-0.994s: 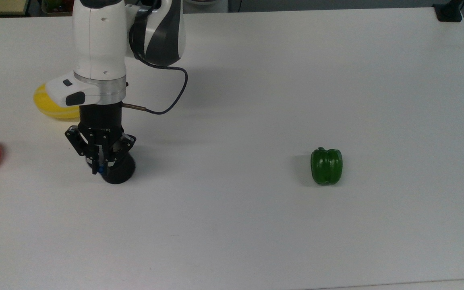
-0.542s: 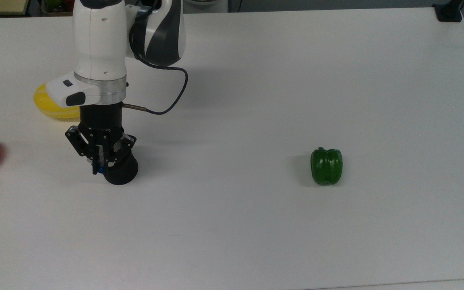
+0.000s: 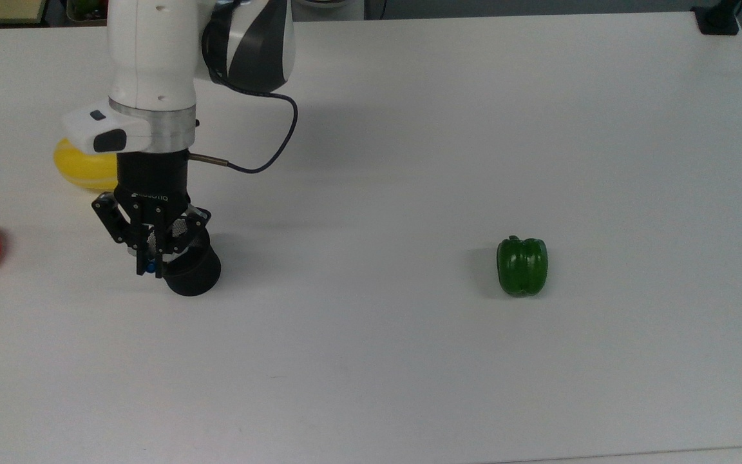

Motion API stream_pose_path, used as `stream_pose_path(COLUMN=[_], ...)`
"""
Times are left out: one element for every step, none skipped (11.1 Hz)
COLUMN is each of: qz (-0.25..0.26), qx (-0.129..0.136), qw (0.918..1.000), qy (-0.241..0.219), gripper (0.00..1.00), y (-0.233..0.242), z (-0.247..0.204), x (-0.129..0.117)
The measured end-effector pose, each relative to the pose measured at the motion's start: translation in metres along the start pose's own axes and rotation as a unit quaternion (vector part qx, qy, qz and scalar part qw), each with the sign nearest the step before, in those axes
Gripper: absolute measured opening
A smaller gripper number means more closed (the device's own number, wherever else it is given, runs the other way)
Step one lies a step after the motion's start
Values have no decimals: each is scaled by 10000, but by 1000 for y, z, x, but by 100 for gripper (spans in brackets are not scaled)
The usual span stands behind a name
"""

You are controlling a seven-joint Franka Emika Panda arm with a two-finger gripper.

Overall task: Take marker pen
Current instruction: 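Lift the marker straight up out of the pen cup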

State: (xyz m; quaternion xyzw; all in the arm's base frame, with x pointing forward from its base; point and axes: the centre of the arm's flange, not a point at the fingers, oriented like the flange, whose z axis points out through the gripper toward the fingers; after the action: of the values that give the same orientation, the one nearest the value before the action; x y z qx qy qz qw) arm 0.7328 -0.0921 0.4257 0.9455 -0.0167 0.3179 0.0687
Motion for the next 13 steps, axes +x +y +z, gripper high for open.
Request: stream_pose_path(qz=[22, 59, 101, 136, 157, 164, 186, 260, 293, 279, 198, 91, 14], qx=[-8, -14, -18, -19, -20, -17, -3, 24, 54, 123, 211, 308, 376], qw=[9999, 9996, 9991, 9985, 9979, 9975, 9973, 9970, 9971, 9981, 9991, 9995, 9991], qy=[137, 278, 422, 539, 629, 680, 711, 731, 701, 540, 316, 44, -214], gripper=[19, 19, 19, 19, 19, 19, 19, 19, 19, 19, 19, 19, 19], y=[2, 5, 7, 8, 9, 10, 9, 6, 1, -11, -29, -51, -68], z=[-16, -34, -53, -69, -81, -88, -92, -95, -96, -97, -102, -110, -118], x=[10, 20, 30, 37, 43, 45, 47, 49, 49, 48, 47, 45, 43])
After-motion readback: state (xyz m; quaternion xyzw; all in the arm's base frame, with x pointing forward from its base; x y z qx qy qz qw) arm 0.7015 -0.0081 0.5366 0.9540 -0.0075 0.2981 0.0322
